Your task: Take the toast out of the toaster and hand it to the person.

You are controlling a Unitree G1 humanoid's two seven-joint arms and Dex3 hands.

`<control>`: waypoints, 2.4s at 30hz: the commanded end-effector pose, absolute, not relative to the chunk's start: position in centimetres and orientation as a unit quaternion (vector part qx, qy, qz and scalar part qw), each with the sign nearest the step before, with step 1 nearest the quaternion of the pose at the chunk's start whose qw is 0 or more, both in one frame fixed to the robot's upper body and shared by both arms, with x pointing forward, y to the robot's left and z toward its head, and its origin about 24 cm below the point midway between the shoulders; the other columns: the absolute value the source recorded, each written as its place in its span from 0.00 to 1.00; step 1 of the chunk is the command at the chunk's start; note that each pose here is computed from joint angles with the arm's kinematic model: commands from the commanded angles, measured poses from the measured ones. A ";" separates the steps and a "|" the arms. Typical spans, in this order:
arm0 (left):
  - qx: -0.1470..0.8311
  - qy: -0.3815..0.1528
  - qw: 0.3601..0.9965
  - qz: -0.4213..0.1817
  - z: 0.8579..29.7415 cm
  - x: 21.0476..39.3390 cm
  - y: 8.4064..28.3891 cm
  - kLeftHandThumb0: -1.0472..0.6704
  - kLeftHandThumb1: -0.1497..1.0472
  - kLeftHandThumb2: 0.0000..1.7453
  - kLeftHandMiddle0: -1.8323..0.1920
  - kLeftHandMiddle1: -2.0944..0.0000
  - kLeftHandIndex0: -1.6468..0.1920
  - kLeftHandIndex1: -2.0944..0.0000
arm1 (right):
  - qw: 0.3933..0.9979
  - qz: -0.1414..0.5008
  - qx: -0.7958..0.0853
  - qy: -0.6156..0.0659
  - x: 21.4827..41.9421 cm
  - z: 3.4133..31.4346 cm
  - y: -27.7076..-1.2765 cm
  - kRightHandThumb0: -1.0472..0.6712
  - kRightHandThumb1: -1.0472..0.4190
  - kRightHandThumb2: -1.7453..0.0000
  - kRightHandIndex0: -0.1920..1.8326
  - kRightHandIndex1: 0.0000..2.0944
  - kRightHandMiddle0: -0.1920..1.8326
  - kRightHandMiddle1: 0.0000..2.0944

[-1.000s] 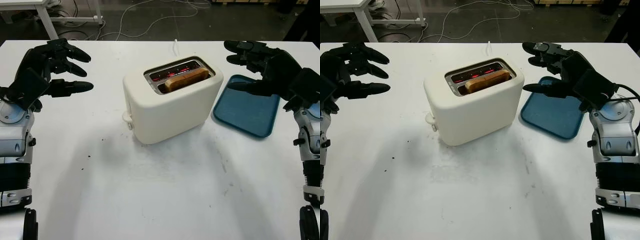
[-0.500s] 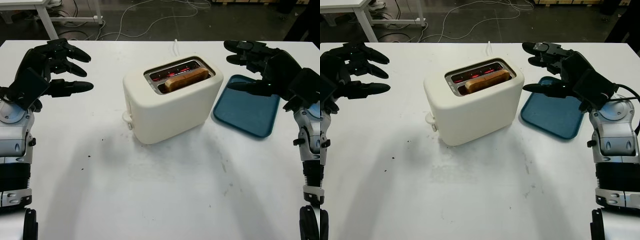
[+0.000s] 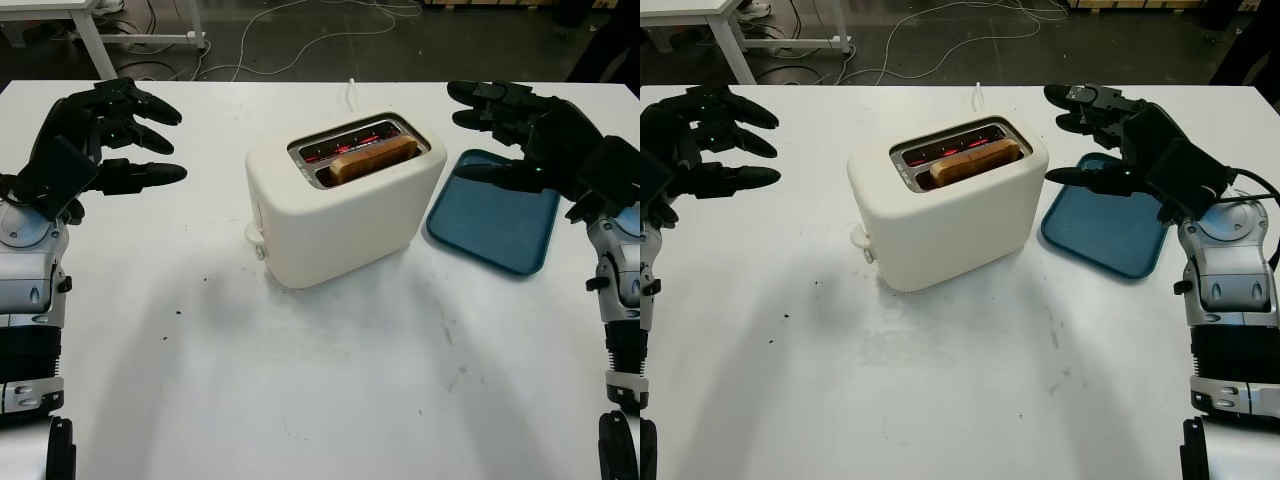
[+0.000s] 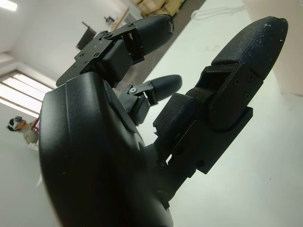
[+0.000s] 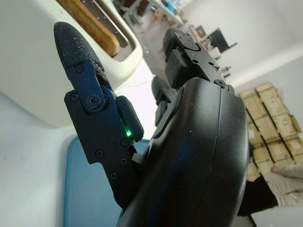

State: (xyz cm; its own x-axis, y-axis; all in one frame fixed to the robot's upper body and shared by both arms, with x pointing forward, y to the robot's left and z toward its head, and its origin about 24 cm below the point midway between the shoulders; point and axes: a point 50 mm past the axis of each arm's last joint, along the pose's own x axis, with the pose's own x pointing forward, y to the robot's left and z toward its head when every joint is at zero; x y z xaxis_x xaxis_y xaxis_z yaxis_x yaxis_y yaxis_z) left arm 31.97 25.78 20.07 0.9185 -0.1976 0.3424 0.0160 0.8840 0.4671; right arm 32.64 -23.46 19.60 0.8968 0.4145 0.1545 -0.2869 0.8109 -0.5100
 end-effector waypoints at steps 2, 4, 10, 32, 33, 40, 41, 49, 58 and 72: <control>0.234 -0.197 0.950 -0.058 20.1 31.9 25.8 0.00 0.61 0.00 0.58 0.50 0.55 0.54 | 0.942 0.186 -0.243 -0.138 32.6 19.8 -23.3 0.19 0.20 1.00 0.15 0.28 0.31 0.00; 0.237 -0.198 0.950 -0.057 20.1 31.9 25.7 0.00 0.61 0.00 0.58 0.50 0.55 0.54 | 0.942 0.185 -0.243 -0.140 32.6 19.8 -23.3 0.19 0.20 1.00 0.15 0.28 0.31 0.00; 0.236 -0.199 0.949 -0.057 20.2 31.9 25.7 0.00 0.61 0.00 0.58 0.51 0.55 0.54 | 0.942 0.185 -0.241 -0.141 32.6 19.7 -23.3 0.19 0.20 1.00 0.15 0.28 0.31 0.00; 0.236 -0.195 0.950 -0.055 20.0 31.9 25.7 0.00 0.60 0.00 0.59 0.50 0.56 0.54 | 0.942 0.186 -0.242 -0.140 32.6 19.7 -23.4 0.19 0.20 1.00 0.15 0.28 0.31 0.00; 0.237 -0.196 0.950 -0.055 20.0 31.9 25.7 0.00 0.60 0.00 0.59 0.50 0.56 0.54 | 0.942 0.186 -0.242 -0.139 32.6 19.7 -23.4 0.19 0.20 1.00 0.15 0.28 0.30 0.00; 0.236 -0.195 0.951 -0.055 20.0 31.9 25.7 0.00 0.59 0.00 0.58 0.50 0.56 0.54 | 0.942 0.188 -0.240 -0.144 32.6 19.6 -23.3 0.19 0.20 1.00 0.15 0.28 0.30 0.00; 0.237 -0.194 0.950 -0.055 20.0 31.9 25.7 0.00 0.59 0.00 0.58 0.50 0.56 0.54 | 0.941 0.187 -0.241 -0.144 32.6 19.6 -23.3 0.19 0.20 1.00 0.15 0.28 0.30 0.00; 0.234 -0.194 0.951 -0.054 20.0 31.9 25.6 0.00 0.60 0.00 0.59 0.50 0.56 0.54 | 0.942 0.187 -0.241 -0.142 32.5 19.6 -23.2 0.18 0.19 1.00 0.15 0.28 0.30 0.00; 0.231 -0.195 0.952 -0.055 19.9 31.9 25.6 0.00 0.60 0.00 0.59 0.50 0.56 0.54 | 0.943 0.189 -0.237 -0.142 32.5 19.7 -23.0 0.20 0.20 1.00 0.14 0.28 0.30 0.00; 0.232 -0.192 0.952 -0.057 19.9 32.0 25.5 0.00 0.60 0.00 0.59 0.50 0.56 0.54 | 0.942 0.191 -0.238 -0.141 32.5 19.7 -22.8 0.19 0.20 1.00 0.14 0.29 0.30 0.00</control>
State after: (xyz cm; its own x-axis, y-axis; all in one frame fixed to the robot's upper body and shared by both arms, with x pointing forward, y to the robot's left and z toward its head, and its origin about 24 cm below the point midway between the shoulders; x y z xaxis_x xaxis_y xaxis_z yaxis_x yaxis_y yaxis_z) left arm 31.97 25.65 20.06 0.9197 -0.1972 0.3395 0.0183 0.8854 0.4645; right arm 32.55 -22.99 19.78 0.8887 0.4265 0.1680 -0.2942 0.8117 -0.5045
